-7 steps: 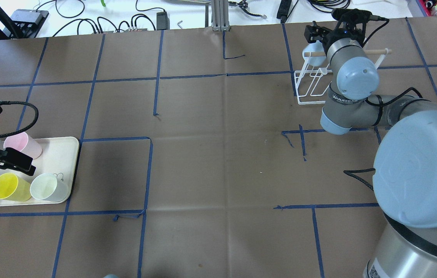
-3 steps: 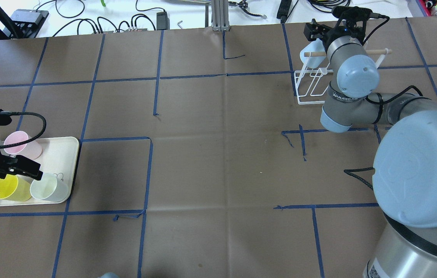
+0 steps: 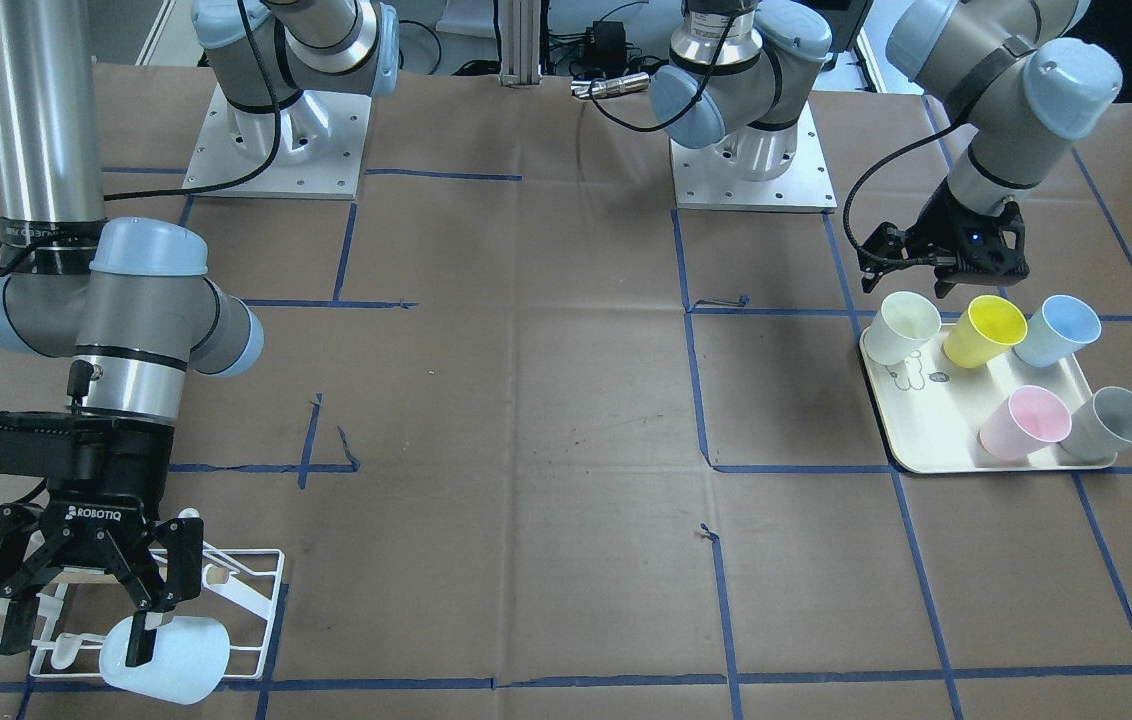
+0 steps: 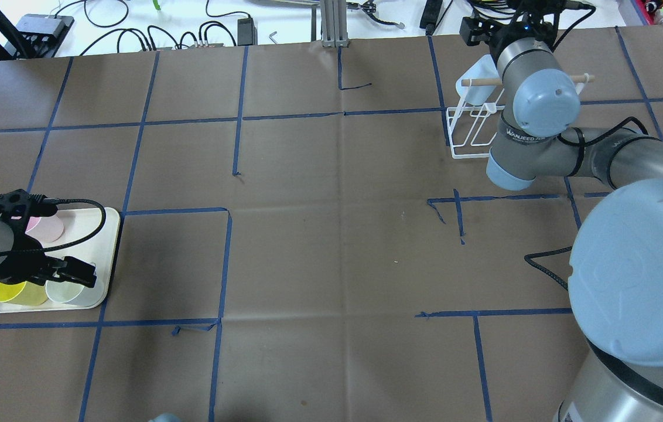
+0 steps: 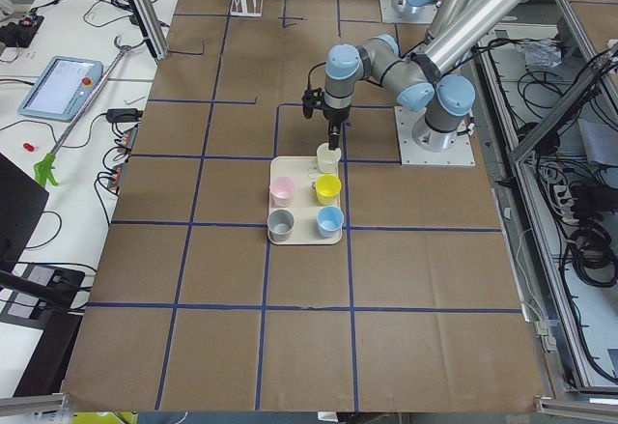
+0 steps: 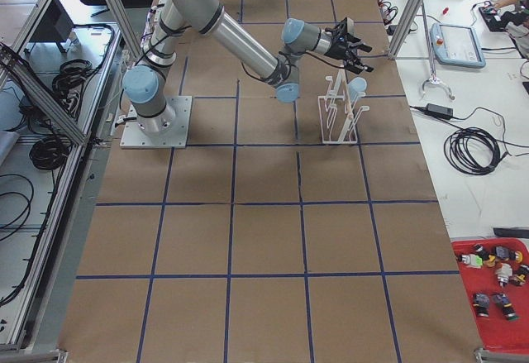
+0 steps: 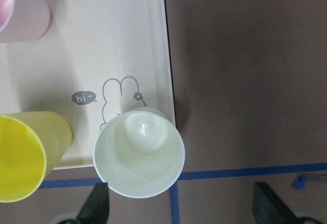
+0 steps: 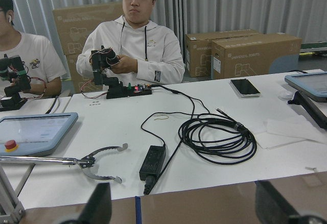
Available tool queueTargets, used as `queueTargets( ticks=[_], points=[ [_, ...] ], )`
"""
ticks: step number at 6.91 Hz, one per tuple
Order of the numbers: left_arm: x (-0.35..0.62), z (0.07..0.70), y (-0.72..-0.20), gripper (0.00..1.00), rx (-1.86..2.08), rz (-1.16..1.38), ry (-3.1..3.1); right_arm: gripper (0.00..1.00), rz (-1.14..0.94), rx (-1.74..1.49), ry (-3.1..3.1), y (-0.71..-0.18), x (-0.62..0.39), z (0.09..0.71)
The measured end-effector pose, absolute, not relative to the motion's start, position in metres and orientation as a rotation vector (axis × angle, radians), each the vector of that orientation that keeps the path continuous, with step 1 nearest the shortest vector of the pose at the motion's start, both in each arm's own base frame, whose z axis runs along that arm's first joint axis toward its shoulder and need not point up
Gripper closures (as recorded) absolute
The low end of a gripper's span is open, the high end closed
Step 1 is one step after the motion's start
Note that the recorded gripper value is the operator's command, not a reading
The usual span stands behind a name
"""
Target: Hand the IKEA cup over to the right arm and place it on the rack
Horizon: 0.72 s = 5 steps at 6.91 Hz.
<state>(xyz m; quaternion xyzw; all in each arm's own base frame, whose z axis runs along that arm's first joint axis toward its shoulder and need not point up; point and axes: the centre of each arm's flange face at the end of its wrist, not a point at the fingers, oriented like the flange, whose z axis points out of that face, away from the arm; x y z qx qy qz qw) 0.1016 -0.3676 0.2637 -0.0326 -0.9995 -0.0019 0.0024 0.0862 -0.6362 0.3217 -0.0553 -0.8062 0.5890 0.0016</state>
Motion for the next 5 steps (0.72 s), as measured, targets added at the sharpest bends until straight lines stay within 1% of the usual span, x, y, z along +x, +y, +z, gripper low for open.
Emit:
queueTargets(
  ticks=[3,4,5],
  points=[
    [0.104,0.229,-0.370,0.01,-0.104,-0.023,-3.131,0.00,1.930,-0.151,-2.509,-0.609,0.107,0.395],
    [0.104,0.226,-0.370,0.17,-0.104,-0.033,-3.130,0.00,1.971,-0.183,-2.541,-0.595,0.123,0.408],
    [0.105,0.225,-0.370,0.59,-0.104,-0.035,-3.133,0.00,2.018,-0.262,-2.617,-0.578,0.139,0.414]
  ],
)
